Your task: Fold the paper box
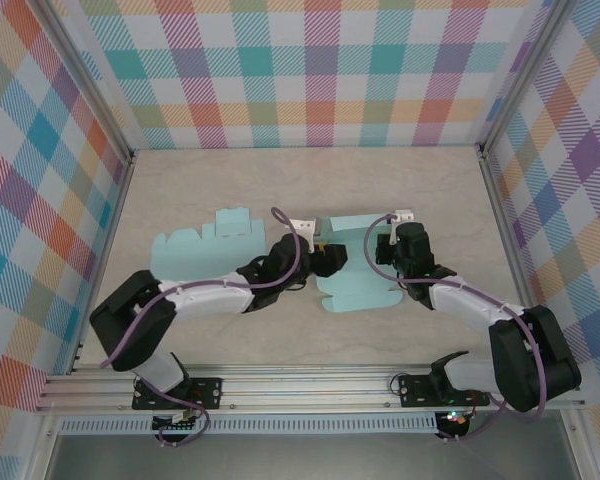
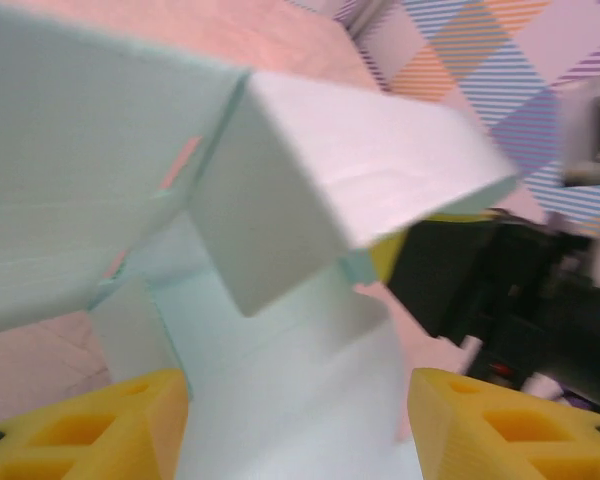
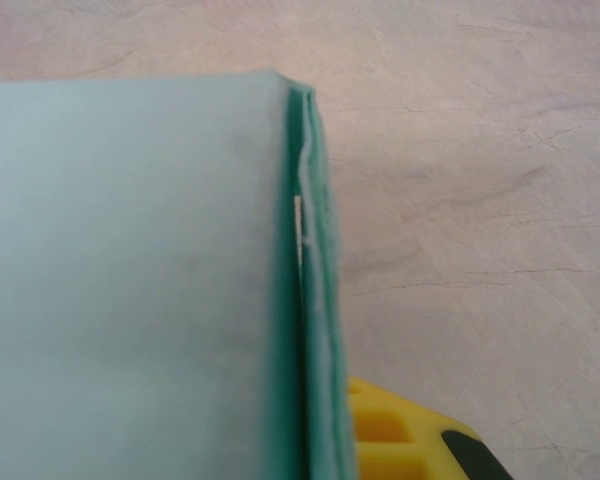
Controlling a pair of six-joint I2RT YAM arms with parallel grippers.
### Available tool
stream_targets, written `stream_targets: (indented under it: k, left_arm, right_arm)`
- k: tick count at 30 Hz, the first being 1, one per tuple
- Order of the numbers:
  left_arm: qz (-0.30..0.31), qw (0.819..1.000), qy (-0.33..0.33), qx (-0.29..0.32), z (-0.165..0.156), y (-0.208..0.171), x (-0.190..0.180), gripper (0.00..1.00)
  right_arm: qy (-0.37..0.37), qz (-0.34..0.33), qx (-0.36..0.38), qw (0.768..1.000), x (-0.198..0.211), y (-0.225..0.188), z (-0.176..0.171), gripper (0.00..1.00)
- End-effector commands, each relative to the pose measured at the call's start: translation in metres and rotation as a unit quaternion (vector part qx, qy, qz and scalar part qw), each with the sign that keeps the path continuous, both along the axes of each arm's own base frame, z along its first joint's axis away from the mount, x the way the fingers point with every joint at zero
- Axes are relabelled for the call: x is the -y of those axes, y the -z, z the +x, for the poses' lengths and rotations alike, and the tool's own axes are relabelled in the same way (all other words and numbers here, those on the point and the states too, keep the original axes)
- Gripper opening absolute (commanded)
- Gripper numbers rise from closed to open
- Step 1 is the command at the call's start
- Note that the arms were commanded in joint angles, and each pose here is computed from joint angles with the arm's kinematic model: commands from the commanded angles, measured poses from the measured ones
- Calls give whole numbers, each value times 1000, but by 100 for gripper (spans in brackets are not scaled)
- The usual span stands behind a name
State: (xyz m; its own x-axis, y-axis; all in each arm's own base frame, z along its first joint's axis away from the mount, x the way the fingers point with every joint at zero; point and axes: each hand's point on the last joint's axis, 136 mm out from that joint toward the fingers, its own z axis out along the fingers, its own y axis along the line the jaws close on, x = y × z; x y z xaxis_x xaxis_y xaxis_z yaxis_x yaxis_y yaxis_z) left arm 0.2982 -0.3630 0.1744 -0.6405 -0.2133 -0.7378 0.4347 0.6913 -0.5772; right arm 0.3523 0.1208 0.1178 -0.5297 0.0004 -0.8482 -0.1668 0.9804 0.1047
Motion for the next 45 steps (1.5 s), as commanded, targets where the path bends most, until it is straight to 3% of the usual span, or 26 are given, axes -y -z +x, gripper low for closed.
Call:
stream_targets:
  k: [1,8,13,17,24,28,35,45]
  left_arm:
    - [-12,999,50,18,-26,-24,-2,60]
    - [4,998,26,62,-40,-63,-41,60]
    - [75,987,-89,112,-22,-87,-95,60]
    - [122,969,-184,113,-2,-87,-139,58]
    - [140,959,-237,68,42,-57,-172,58]
    - [164,959,-229,37,72,-24,-169,58]
    - [174,975,-138,31,95,7,-123,59]
    - [157,987,-12,43,62,15,-65,56]
  right_arm:
    - [-7,18,19,1000,-6,-12,3,0]
    - [-8,18,19,1000,-7,-11,2,0]
    - [-9,18,18,1000,-7,-11,2,0]
    - [-10,19,19,1000,-7,-12,2,0]
    - [-13,19,19,1000,-8,-12,2,0]
    - [-13,18,18,1000,-8,-11,1,0]
    - [-14,19,17,1000,-9,-11,1,0]
    - [-13,19,15,1000,-8,-10,1,0]
